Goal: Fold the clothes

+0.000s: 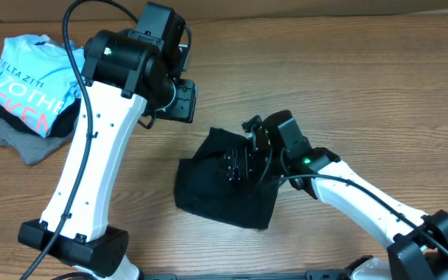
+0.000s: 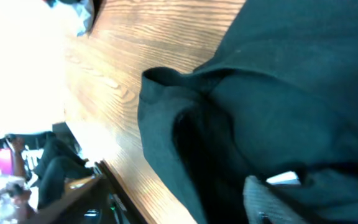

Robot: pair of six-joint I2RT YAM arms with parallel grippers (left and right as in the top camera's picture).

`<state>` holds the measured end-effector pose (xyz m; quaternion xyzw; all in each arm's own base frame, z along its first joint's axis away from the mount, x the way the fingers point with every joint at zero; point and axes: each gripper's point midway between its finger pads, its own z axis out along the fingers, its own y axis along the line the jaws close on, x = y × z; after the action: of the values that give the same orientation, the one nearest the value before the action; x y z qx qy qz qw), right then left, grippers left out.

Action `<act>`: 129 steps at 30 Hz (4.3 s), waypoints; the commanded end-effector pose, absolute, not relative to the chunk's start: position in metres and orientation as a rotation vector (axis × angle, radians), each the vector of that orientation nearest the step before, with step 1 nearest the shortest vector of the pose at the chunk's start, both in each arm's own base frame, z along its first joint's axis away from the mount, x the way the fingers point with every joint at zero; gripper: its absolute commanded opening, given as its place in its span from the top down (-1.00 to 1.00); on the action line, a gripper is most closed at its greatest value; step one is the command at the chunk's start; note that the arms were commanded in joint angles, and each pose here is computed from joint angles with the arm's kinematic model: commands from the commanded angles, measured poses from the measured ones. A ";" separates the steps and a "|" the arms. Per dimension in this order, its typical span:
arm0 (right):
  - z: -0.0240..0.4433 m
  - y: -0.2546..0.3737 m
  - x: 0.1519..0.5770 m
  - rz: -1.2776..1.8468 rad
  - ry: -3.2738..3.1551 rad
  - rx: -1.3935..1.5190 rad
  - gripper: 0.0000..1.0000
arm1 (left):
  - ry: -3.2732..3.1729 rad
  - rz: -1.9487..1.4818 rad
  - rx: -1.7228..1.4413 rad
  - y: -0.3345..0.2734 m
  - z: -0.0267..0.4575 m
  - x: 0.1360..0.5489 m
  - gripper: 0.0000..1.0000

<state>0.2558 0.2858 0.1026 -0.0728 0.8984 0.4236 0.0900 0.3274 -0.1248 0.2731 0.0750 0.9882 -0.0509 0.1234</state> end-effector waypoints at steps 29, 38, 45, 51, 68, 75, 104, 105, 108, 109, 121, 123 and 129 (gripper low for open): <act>0.106 0.214 0.202 1.238 2.986 -0.060 0.19 | 2.833 -0.098 0.233 -0.117 0.284 0.331 -0.31; 0.095 0.234 0.245 1.180 2.836 -0.111 -0.20 | 2.833 -0.098 0.233 -0.117 0.284 0.331 -0.30; 0.081 0.275 0.217 1.411 2.897 -0.252 0.42 | 2.833 -0.097 0.234 -0.117 0.284 0.331 -0.31; 0.078 0.260 0.193 1.339 3.036 -0.179 0.92 | 2.833 -0.097 0.234 -0.117 0.284 0.331 -0.33; 0.052 0.187 0.161 0.753 3.373 0.290 0.30 | 2.840 -0.065 0.229 -0.113 0.283 0.329 -0.42; 0.071 0.165 0.216 0.873 3.120 0.436 0.20 | 2.840 -0.058 0.229 -0.112 0.283 0.330 -0.49; 0.073 0.200 0.315 1.117 2.725 0.204 0.25 | 2.825 -0.064 0.227 -0.113 0.284 0.333 -0.51; 0.071 0.201 0.314 1.115 2.732 0.197 0.44 | 2.825 -0.064 0.227 -0.113 0.284 0.333 -0.51; 0.070 0.207 0.310 1.120 2.740 0.176 0.70 | 2.829 -0.063 0.228 -0.113 0.284 0.332 -0.50; 0.071 0.208 0.311 1.124 2.735 0.170 0.83 | 2.831 -0.062 0.228 -0.113 0.283 0.331 -0.50; 0.099 0.155 0.339 1.088 2.696 0.286 0.92 | 2.839 -0.058 0.229 -0.112 0.283 0.330 -0.52; 0.098 0.152 0.337 1.070 2.709 0.276 0.92 | 2.834 -0.060 0.228 -0.112 0.283 0.331 -0.52; 0.079 0.123 0.344 0.799 2.741 0.359 0.09 | 2.825 -0.064 0.227 -0.113 0.284 0.333 -0.53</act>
<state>0.3323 0.1382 0.0767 0.1247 0.9348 0.3179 0.0971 0.3321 -0.1158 0.2735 0.0725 0.9880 -0.0235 0.1343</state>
